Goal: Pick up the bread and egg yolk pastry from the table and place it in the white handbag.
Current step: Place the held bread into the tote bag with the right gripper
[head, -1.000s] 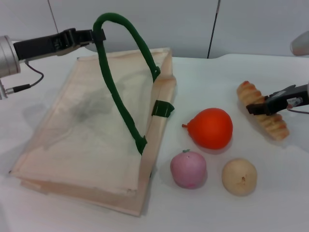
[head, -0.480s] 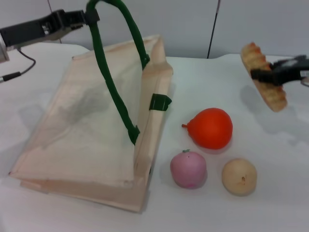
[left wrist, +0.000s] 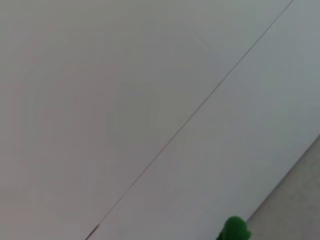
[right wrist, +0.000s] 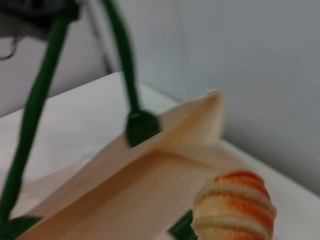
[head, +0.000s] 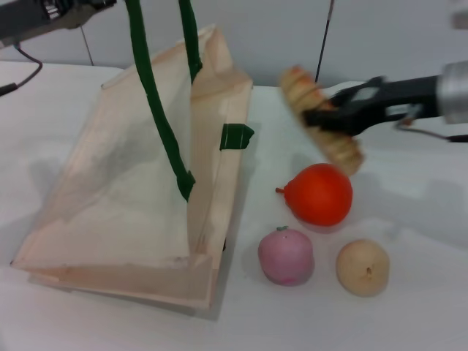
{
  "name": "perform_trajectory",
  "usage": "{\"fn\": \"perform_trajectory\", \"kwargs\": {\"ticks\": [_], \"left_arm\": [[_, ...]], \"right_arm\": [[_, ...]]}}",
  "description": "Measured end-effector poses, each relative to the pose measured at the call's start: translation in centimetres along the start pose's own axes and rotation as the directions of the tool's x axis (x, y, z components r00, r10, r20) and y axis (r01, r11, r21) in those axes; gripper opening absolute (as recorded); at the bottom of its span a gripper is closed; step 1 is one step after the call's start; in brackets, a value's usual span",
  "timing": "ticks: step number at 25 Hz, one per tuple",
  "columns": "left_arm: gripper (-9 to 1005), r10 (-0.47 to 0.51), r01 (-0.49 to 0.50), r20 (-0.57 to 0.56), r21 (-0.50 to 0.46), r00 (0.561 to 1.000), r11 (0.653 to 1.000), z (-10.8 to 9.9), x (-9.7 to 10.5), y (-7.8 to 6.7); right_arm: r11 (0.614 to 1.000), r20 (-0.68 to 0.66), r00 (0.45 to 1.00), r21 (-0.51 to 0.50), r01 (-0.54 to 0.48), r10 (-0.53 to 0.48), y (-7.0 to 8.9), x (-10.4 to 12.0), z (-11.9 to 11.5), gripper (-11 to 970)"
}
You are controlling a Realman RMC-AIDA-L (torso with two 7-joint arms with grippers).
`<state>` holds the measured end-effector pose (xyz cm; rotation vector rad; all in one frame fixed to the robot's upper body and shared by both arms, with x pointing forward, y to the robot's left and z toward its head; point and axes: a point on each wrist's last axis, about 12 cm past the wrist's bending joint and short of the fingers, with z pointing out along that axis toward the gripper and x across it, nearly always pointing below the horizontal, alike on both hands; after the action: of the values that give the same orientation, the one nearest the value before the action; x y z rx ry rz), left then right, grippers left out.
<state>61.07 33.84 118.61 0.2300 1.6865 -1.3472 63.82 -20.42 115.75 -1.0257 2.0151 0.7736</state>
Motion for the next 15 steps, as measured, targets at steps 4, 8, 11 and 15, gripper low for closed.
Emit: {"fn": "perform_trajectory", "kwargs": {"ticks": [4,8,11,15], "left_arm": [[161,0.005,-0.006,0.01,0.026,1.0,1.0,0.2,-0.3,-0.3],[163,0.013,-0.013,0.009,0.039,1.0,0.999,0.6,-0.7,-0.5],[164,0.017,-0.017,0.007,0.047,1.0,0.999,1.0,-0.9,-0.7],[166,0.019,-0.019,0.004,0.052,1.0,0.998,1.2,-1.1,-0.8]], "right_arm": [[0.998,-0.059,0.998,-0.063,0.03,-0.034,1.3,-0.9,3.0,314],[0.992,-0.123,0.989,-0.103,0.068,-0.08,2.6,-1.6,5.5,312],[0.985,-0.153,0.981,-0.145,0.099,-0.121,3.8,-2.2,6.9,309],[0.974,-0.172,0.971,-0.181,0.133,-0.165,5.3,-3.4,8.3,299]]}}
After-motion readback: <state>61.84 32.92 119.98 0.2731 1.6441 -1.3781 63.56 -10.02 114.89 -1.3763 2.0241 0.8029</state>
